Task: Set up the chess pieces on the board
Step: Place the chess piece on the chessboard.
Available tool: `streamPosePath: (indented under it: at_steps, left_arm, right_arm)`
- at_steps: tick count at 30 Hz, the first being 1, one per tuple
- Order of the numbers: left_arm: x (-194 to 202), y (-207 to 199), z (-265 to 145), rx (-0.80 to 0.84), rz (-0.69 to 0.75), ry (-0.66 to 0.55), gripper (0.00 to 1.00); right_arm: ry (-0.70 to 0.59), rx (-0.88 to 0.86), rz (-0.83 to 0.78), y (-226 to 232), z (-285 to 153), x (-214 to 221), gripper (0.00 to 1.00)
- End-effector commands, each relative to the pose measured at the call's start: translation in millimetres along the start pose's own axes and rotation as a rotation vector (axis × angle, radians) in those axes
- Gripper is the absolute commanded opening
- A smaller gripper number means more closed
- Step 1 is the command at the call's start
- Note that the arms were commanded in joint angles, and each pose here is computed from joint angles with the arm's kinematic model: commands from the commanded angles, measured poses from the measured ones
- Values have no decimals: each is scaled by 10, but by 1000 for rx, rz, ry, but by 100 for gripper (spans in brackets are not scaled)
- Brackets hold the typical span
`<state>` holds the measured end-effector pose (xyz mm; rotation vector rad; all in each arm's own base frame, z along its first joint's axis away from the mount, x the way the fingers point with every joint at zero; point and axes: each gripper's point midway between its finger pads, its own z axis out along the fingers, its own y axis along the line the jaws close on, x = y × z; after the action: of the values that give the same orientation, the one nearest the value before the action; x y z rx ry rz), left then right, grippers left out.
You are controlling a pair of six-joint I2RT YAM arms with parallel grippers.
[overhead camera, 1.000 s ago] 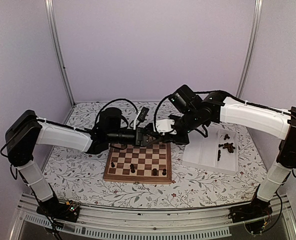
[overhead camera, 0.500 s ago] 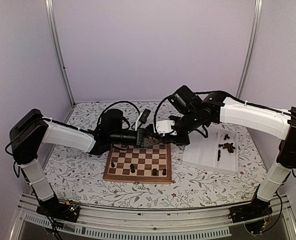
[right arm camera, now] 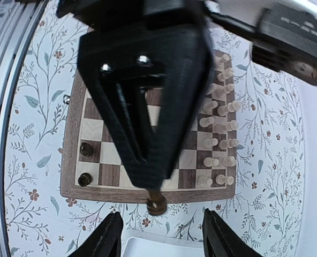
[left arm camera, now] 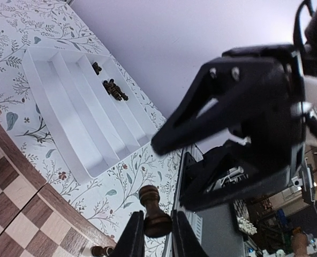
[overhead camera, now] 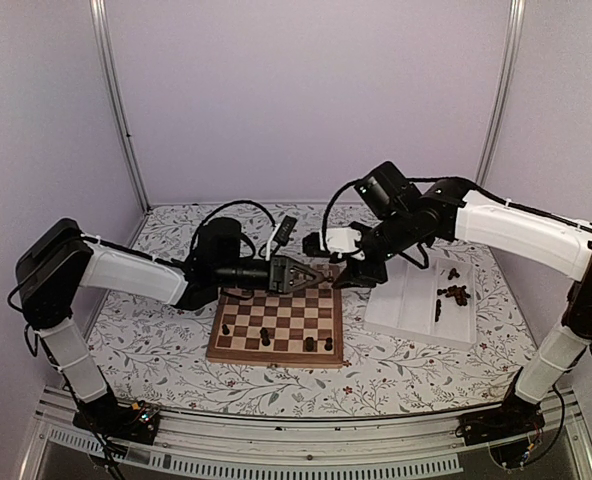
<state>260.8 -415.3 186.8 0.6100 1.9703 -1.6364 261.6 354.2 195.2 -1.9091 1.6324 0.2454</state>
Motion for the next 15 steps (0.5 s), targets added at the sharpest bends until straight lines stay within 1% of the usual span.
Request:
streamPosePath:
  at_steps: [1, 2, 5, 6, 9, 11, 15]
  left_arm:
    - [-164, -43, -111, -36, 92, -58, 15]
    - [-180, -37, -117, -44, 99, -66, 15]
    - [-255, -59, -131, -54, 130, -94, 15]
    - [-277, -65, -134, -57, 142, -102, 15]
    - [-343, -116, -153, -56, 169, -127, 15]
    - [-368, -142, -164, -54, 178, -138, 15]
    - [-417, -216, -176, -42, 196, -157, 16]
  right_arm:
    - [-265, 2, 200, -388, -520, -157, 54]
    - [-328, -20, 289, -466, -608, -169, 54]
    - [-489, -130, 480, -596, -767, -115, 54]
    - [-527, -190, 572, -609, -785, -73, 54]
    - [-594, -372, 758, -605, -755, 25, 56]
    - [-635, -483, 824, -590, -726, 46, 58]
    - [-673, -627, 919, -552, -654, 38, 61]
